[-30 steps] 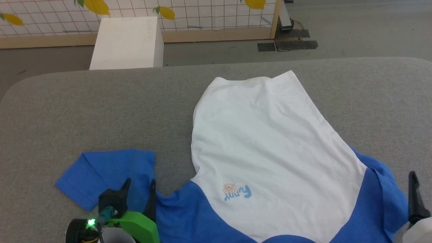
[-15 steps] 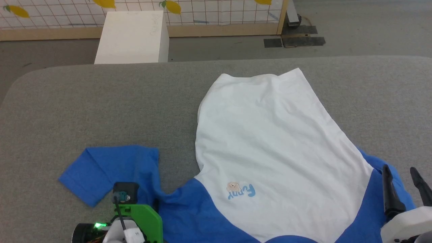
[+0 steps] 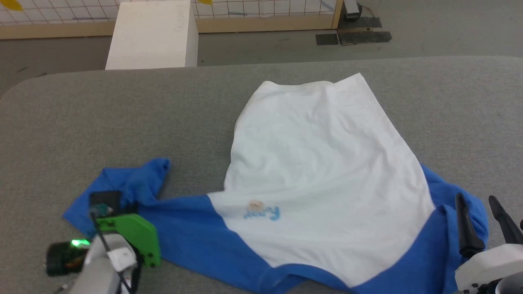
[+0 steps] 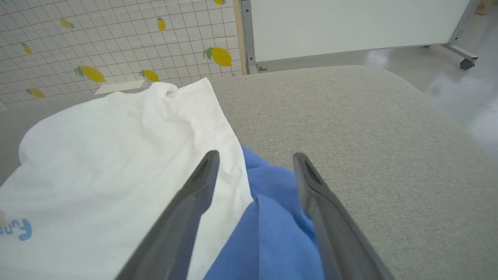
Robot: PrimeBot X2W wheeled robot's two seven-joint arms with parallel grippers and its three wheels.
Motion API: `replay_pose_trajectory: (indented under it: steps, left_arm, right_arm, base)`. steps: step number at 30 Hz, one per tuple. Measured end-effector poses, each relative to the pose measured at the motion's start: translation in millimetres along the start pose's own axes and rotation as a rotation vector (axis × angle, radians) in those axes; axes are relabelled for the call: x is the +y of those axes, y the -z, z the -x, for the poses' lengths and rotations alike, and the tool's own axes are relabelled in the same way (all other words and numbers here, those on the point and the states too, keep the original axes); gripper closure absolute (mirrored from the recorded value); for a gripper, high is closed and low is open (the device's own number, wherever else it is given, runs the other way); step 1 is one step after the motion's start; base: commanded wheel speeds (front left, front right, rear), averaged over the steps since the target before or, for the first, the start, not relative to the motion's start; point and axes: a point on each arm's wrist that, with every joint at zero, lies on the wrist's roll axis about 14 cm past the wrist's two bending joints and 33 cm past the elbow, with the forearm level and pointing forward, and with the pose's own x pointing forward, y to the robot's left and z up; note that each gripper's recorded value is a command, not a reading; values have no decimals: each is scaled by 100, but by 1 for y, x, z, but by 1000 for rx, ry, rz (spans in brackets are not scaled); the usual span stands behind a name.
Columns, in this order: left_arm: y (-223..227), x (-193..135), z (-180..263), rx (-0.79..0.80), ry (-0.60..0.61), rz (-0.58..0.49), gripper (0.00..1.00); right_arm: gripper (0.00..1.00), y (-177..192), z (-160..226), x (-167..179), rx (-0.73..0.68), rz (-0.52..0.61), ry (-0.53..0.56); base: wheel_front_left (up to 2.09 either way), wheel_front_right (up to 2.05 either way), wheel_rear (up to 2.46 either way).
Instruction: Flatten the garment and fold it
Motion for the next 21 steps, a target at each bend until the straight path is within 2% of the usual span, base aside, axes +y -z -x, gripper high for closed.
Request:
replay_pose_trajectory:
  steps: [8, 9, 10, 11, 21]
  left_arm:
    - [-41, 59, -17, -147, -182, 7, 100]
    - [-45, 71, -19, -177, -218, 18, 95]
    - [-45, 71, -19, -180, -215, 36, 14]
    - [-44, 70, -19, -181, -206, 58, 0]
    - [-38, 59, 14, -303, -180, 156, 0]
  right_arm:
    - [0, 0, -12, 6, 1, 3, -16]
    - [0, 2, -15, 8, 7, 4, -20]
    - [0, 3, -15, 8, 10, 6, -21]
    - [0, 3, -15, 8, 11, 8, -21]
    - [0, -8, -8, 11, -22, 7, -32]
  base:
    - [0, 0, 0]
    - [0, 0, 0]
    - [0, 0, 0]
    - [0, 0, 0]
    - [0, 0, 0]
